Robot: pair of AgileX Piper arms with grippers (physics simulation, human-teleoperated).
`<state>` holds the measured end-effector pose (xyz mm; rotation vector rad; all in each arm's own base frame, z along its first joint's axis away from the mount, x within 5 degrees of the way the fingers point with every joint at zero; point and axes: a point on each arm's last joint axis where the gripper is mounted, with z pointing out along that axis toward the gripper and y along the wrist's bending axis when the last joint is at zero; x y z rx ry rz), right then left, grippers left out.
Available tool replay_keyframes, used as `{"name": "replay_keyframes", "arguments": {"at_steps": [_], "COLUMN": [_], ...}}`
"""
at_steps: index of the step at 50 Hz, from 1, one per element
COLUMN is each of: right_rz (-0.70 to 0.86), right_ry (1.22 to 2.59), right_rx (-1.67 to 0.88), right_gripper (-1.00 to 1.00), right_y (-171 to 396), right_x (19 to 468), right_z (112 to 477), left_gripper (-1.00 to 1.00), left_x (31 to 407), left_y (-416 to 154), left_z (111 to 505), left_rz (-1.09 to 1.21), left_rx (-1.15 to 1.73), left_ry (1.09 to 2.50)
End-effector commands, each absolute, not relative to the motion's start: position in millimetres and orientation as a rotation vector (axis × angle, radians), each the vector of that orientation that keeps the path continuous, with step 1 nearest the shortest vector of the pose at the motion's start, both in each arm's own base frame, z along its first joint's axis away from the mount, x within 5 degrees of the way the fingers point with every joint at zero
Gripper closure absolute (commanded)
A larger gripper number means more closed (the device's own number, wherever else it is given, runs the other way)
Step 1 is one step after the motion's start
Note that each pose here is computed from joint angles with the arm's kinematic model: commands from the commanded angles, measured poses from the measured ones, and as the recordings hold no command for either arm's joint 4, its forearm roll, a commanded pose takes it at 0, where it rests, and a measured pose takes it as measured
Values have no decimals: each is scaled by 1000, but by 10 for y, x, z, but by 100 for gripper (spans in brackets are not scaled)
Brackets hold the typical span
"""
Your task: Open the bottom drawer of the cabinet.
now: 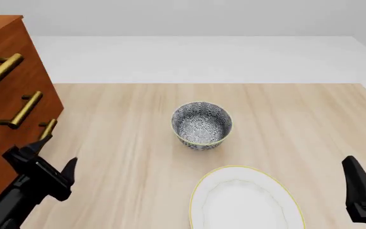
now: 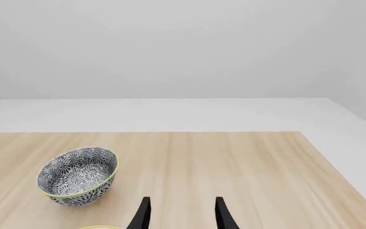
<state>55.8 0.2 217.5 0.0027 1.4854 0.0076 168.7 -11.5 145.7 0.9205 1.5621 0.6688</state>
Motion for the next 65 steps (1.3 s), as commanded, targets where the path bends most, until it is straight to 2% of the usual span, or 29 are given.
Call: {"name": "replay_keyframes", "arguments": {"at_steps": [1, 39, 65], "right_rz": [8, 8, 8], "right_ry": [1485, 1486, 1485], "right_rx": [2, 2, 3], "right_gripper": [-100, -100, -100], "right_y": [2, 2, 2], "right_x": [555, 564, 564], "right_z": [2182, 2165, 2165], "left_gripper": [-100, -100, -100], "left_x": [1696, 2116, 2243], "left_y": [-64, 79, 242], "left_z": [1408, 1174, 1058], "left_rz": [695, 739, 792], "left_rx": [931, 939, 923], "left_ry": [1597, 1695, 1752]}}
